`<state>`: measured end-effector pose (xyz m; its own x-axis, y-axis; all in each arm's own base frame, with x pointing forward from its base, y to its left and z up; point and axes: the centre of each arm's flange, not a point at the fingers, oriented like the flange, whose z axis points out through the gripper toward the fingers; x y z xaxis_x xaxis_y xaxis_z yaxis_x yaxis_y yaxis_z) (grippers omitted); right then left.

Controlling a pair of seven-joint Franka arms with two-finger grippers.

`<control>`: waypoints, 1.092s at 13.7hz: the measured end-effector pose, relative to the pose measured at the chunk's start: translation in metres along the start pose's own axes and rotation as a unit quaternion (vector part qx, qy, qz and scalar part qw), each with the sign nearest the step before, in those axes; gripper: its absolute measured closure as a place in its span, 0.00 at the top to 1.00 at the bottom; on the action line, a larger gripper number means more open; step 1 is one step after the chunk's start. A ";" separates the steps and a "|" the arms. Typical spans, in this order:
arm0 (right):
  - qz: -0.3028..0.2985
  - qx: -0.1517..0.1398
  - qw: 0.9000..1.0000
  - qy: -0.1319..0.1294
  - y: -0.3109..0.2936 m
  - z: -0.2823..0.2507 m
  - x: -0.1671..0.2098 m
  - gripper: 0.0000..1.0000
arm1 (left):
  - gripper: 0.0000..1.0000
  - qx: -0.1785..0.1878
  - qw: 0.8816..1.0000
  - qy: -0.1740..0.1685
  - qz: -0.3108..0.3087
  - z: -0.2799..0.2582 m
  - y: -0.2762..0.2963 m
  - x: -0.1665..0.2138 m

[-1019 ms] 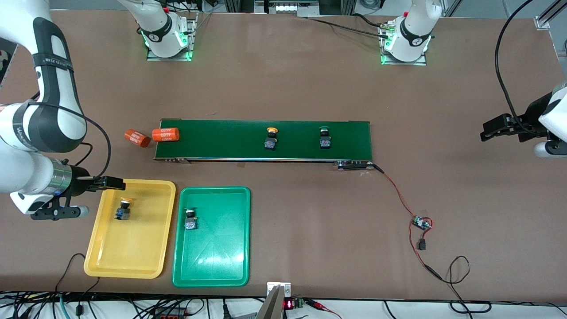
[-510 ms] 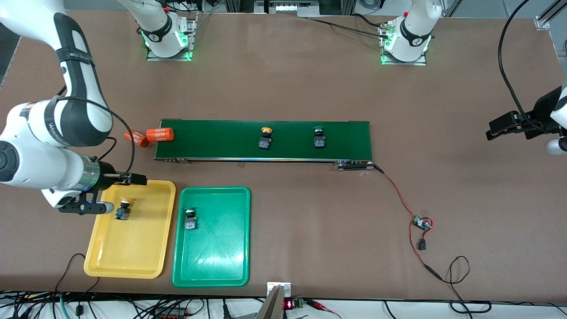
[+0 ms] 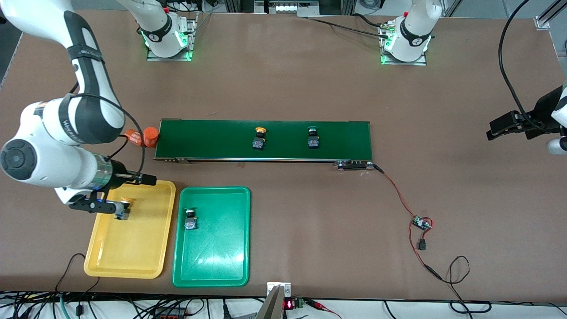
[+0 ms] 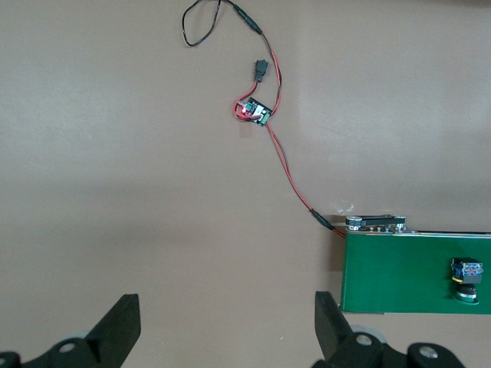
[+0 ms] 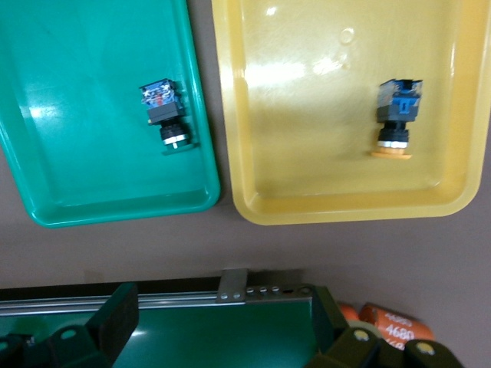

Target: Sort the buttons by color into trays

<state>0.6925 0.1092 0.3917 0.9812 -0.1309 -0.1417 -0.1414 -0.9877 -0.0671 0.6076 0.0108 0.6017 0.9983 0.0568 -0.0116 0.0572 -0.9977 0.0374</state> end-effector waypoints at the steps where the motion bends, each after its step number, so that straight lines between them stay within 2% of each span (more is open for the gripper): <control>1: 0.004 -0.002 1.000 -0.002 -0.012 0.003 -0.004 1.00 | 1.00 0.000 1.000 0.003 0.000 0.000 -0.001 0.001; 4: 0.000 -0.010 1.000 -0.016 -0.042 0.023 -0.018 1.00 | 1.00 0.000 1.000 0.011 0.000 -0.002 0.000 0.002; 5: -0.002 -0.009 1.000 -0.013 -0.046 0.030 -0.020 1.00 | 1.00 0.000 1.000 0.012 0.000 -0.002 0.000 0.003; 8: 0.002 0.002 1.000 0.017 -0.056 0.055 -0.040 1.00 | 1.00 0.000 1.000 0.011 -0.001 -0.002 -0.002 0.003; 12: 0.011 0.015 0.999 0.046 -0.079 0.080 -0.094 1.00 | 1.00 0.000 1.000 0.011 -0.005 -0.001 -0.006 0.003; 15: -0.018 0.004 0.998 0.056 -0.093 0.097 -0.128 1.00 | 1.00 0.000 1.000 0.008 -0.020 0.002 -0.021 0.003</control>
<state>0.5678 0.2259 0.3199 0.9942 -0.1039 -0.0278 -0.1057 -0.9914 -0.0772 0.6097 0.0318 0.5991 0.9952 0.0975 0.0025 0.0974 -0.9945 0.0378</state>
